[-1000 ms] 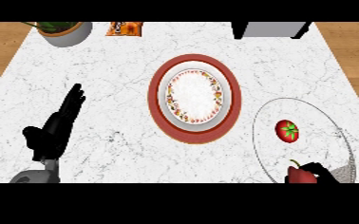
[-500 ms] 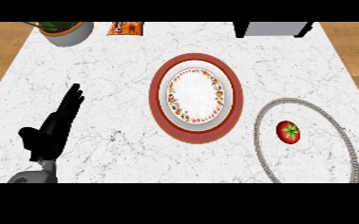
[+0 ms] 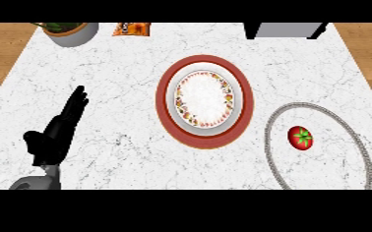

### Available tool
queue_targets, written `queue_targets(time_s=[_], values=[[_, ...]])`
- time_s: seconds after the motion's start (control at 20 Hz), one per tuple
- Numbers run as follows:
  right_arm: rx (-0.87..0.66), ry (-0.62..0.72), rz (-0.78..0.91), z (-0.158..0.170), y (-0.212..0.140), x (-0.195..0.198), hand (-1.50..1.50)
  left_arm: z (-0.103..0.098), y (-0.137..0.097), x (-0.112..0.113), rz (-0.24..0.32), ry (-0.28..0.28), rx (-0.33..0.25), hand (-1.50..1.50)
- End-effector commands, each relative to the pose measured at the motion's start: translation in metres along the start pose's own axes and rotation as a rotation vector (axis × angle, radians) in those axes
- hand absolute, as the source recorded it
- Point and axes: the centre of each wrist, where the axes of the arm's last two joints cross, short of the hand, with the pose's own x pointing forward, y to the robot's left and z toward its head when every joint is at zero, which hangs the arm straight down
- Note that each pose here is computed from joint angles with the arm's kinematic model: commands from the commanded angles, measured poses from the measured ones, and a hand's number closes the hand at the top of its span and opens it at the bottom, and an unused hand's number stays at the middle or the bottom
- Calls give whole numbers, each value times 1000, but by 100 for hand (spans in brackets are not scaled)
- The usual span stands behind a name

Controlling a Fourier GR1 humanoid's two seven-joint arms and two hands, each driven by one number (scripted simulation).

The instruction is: Pick the bell pepper from the placemat and place it in the plate

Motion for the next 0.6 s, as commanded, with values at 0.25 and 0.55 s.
queue_targets(time_s=[0.25, 0.55], values=[[-26, -61, -40, -25, 23, 64, 150, -7, 4, -4, 1, 10, -2, 0], [70, -89, -62, -63, 23, 94, 150, 1, 2, 1, 8, -12, -8, 0]])
